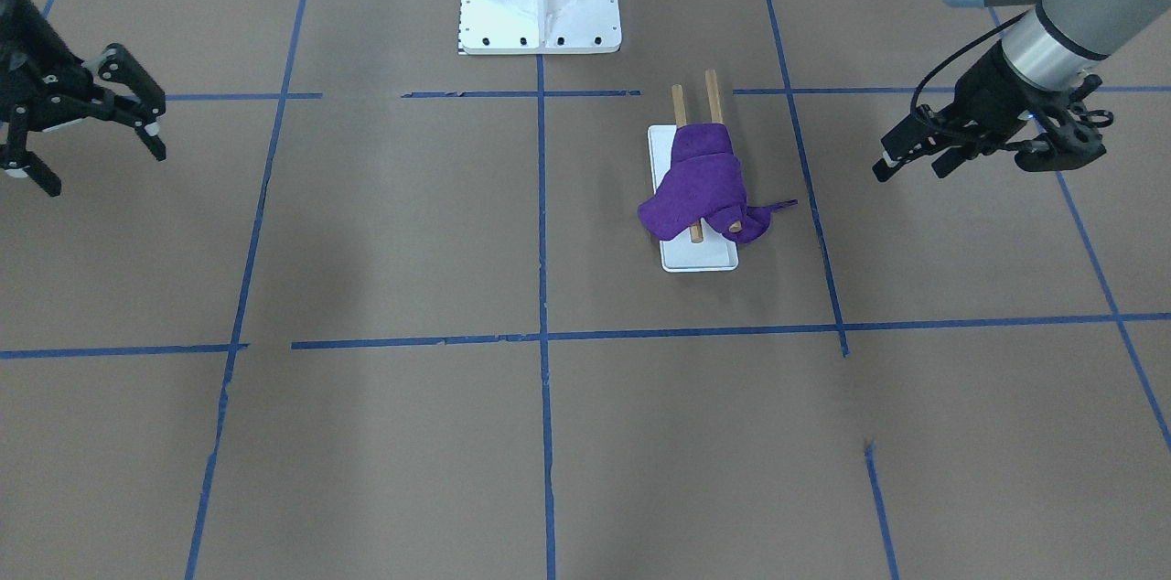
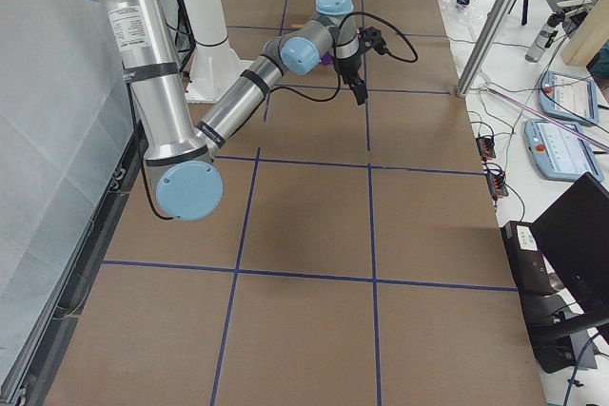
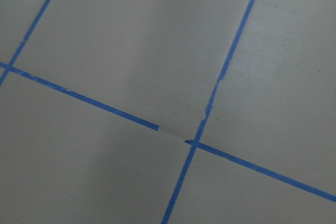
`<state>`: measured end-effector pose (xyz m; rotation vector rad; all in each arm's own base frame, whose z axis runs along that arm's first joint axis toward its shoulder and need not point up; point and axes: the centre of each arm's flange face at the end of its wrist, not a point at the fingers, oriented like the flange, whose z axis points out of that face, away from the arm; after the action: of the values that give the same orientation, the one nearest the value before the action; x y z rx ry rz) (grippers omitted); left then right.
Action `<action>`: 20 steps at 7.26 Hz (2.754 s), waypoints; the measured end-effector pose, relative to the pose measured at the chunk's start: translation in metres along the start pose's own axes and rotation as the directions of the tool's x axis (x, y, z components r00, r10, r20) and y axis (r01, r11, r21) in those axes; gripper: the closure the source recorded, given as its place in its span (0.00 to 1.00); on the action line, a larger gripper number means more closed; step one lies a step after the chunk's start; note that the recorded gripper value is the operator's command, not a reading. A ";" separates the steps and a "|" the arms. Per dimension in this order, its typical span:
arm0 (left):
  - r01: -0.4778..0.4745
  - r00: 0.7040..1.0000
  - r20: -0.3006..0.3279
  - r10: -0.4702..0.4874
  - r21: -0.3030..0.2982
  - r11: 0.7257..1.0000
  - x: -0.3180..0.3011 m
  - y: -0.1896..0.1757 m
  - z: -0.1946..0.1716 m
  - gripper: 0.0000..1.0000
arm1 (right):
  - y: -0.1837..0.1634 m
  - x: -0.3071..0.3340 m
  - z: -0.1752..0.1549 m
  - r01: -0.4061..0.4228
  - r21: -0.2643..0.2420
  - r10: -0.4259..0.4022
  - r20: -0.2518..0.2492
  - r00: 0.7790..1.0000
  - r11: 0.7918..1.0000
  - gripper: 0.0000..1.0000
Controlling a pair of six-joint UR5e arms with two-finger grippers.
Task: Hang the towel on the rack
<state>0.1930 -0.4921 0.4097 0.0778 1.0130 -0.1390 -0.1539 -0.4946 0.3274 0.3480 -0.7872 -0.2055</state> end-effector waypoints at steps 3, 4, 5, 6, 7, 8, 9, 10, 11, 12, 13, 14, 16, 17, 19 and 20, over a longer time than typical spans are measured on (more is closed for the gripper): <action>-0.346 0.930 0.151 0.335 0.052 0.937 -0.148 -0.059 -0.045 0.00 | 0.025 0.157 0.029 -0.109 -0.111 0.097 -0.108 0.989 0.988 0.00; -0.388 0.909 0.189 0.371 0.060 0.920 -0.192 -0.070 -0.068 0.00 | 0.037 0.217 0.032 -0.115 -0.157 0.098 -0.113 0.989 0.981 0.00; -0.392 0.903 0.216 0.371 0.061 0.918 -0.227 -0.074 -0.089 0.00 | 0.053 0.269 0.032 -0.116 -0.204 0.095 -0.111 0.989 0.972 0.00; -0.360 0.913 0.225 0.341 0.048 0.932 -0.254 -0.070 -0.108 0.00 | 0.070 0.306 0.027 -0.132 -0.249 0.108 -0.109 0.988 0.959 0.00; -0.311 0.930 0.212 0.299 0.024 0.950 -0.270 -0.062 -0.120 0.00 | 0.088 0.328 0.023 -0.165 -0.282 0.139 -0.108 0.984 0.945 0.00; -0.262 0.947 0.193 0.257 -0.002 0.965 -0.280 -0.055 -0.122 0.00 | 0.110 0.343 0.022 -0.191 -0.302 0.166 -0.108 0.980 0.934 0.00; -0.235 0.955 0.183 0.234 -0.016 0.972 -0.286 -0.049 -0.121 0.00 | 0.125 0.351 0.022 -0.204 -0.310 0.179 -0.106 0.978 0.929 0.00; -0.220 0.959 0.179 0.221 -0.025 0.975 -0.290 -0.044 -0.119 0.00 | 0.135 0.355 0.024 -0.210 -0.315 0.187 -0.104 0.977 0.925 0.00; -0.213 0.960 0.178 0.215 -0.030 0.977 -0.293 -0.041 -0.118 0.00 | 0.141 0.358 0.027 -0.217 -0.324 0.192 -0.106 0.976 0.921 0.00; -0.208 0.961 0.178 0.211 -0.033 0.977 -0.295 -0.038 -0.117 0.00 | 0.144 0.359 0.031 -0.218 -0.333 0.193 -0.105 0.975 0.918 0.00; -0.207 0.962 0.177 0.210 -0.036 0.978 -0.297 -0.035 -0.116 0.00 | 0.145 0.356 0.037 -0.212 -0.344 0.188 -0.104 0.977 0.915 0.00; -0.211 0.961 0.176 0.214 -0.035 0.977 -0.295 -0.034 -0.116 0.00 | 0.146 0.353 0.043 -0.207 -0.357 0.182 -0.102 0.978 0.911 0.00; -0.215 0.960 0.176 0.218 -0.036 0.976 -0.294 -0.030 -0.116 0.00 | 0.147 0.350 0.049 -0.202 -0.367 0.178 -0.099 0.979 0.908 0.00; -0.215 0.960 0.176 0.218 -0.038 0.976 -0.296 -0.028 -0.115 0.00 | 0.147 0.350 0.049 -0.202 -0.368 0.178 -0.098 0.979 0.907 0.00; -0.236 0.955 0.178 0.238 -0.035 0.971 -0.289 -0.030 -0.116 0.00 | 0.146 0.349 0.049 -0.198 -0.364 0.174 -0.097 0.980 0.910 0.00; -0.253 0.950 0.180 0.255 -0.034 0.967 -0.281 -0.032 -0.116 0.00 | 0.146 0.349 0.049 -0.193 -0.358 0.169 -0.096 0.981 0.914 0.00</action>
<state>-0.0558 -0.4866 0.5877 0.1818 0.8114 0.0936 0.0590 -0.4790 0.6435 -0.0726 -0.6969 -0.1618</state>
